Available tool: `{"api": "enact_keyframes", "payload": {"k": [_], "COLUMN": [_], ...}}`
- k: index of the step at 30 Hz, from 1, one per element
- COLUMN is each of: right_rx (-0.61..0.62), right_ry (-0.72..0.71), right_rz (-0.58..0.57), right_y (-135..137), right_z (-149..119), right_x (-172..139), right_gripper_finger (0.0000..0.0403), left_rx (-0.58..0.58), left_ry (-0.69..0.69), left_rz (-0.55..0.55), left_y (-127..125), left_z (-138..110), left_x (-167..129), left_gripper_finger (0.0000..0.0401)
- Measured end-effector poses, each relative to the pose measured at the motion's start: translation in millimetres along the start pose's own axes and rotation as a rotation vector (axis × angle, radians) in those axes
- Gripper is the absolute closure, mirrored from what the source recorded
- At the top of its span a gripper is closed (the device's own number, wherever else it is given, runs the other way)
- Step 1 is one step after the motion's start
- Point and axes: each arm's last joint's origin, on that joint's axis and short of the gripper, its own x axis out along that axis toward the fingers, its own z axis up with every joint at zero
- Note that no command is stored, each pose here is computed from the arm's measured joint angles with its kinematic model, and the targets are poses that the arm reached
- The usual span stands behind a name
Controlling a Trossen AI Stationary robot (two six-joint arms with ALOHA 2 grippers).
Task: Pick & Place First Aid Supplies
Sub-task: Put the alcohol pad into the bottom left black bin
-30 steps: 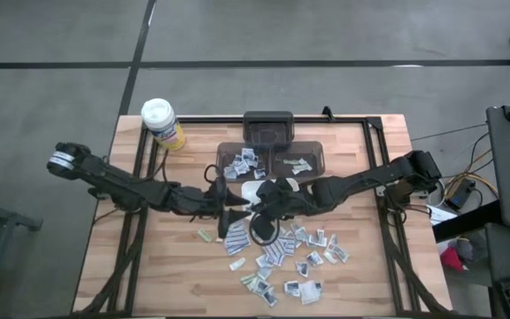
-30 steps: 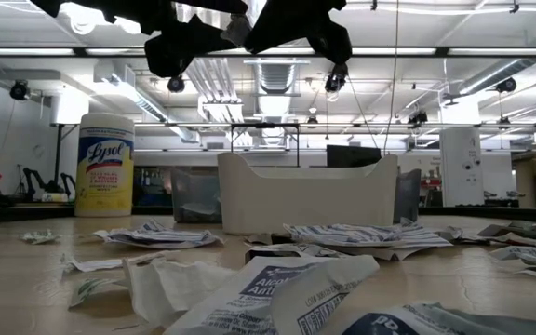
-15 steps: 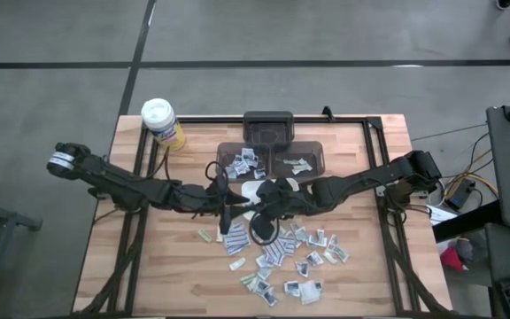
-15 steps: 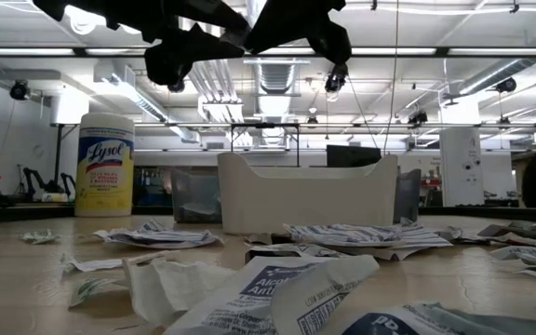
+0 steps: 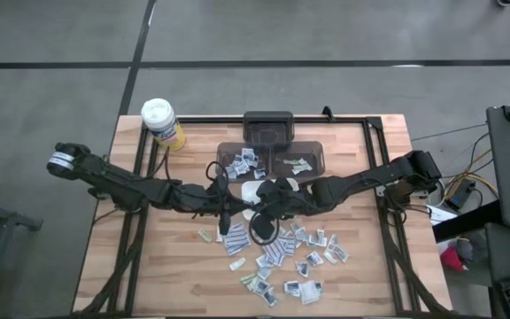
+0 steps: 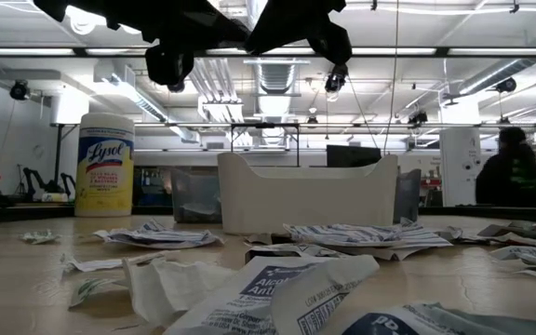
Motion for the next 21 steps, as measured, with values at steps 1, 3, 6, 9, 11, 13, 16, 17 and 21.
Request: {"api": "enact_keyframes", "payload": {"k": [1, 3, 6, 9, 11, 13, 16, 17, 21], "right_rx": [-0.001, -0.005, -0.010, 0.003, 0.005, -0.001, -0.003, -0.005, -0.031], "right_ry": [0.002, 0.011, 0.043, 0.050, 0.052, 0.068, 0.093, 0.103, 0.161], "right_rz": [-0.001, -0.009, -0.035, -0.041, -0.043, -0.059, -0.083, -0.092, -0.140], "right_y": [0, -1, -4, -4, -4, -6, -8, -9, -13], "right_z": [0, -1, -4, -5, -5, -7, -9, -10, -17], "right_x": [0, 0, 0, 0, 0, 0, -1, -1, -3], "right_gripper_finger": [0.0394, 0.0394, 0.0394, 0.0394, 0.0394, 0.0394, 0.0394, 0.0394, 0.0394], "left_rx": [0.000, 0.001, 0.004, -0.008, -0.019, -0.026, -0.022, -0.018, 0.008], "left_ry": [0.000, 0.002, 0.016, 0.036, 0.050, 0.063, 0.084, 0.087, 0.105], "left_rz": [0.000, 0.002, 0.015, 0.042, 0.056, 0.067, 0.090, 0.107, 0.224], "left_y": [0, 0, 1, 4, 5, 6, 7, 8, 17], "left_z": [0, 0, -2, -4, -5, -5, -4, -4, -2], "left_x": [0, 0, 0, -1, -2, -4, -9, -12, -23], "left_gripper_finger": [0.0396, 0.0398, 0.0399, 0.0400, 0.0400, 0.0400, 0.0400, 0.0400, 0.0401]}}
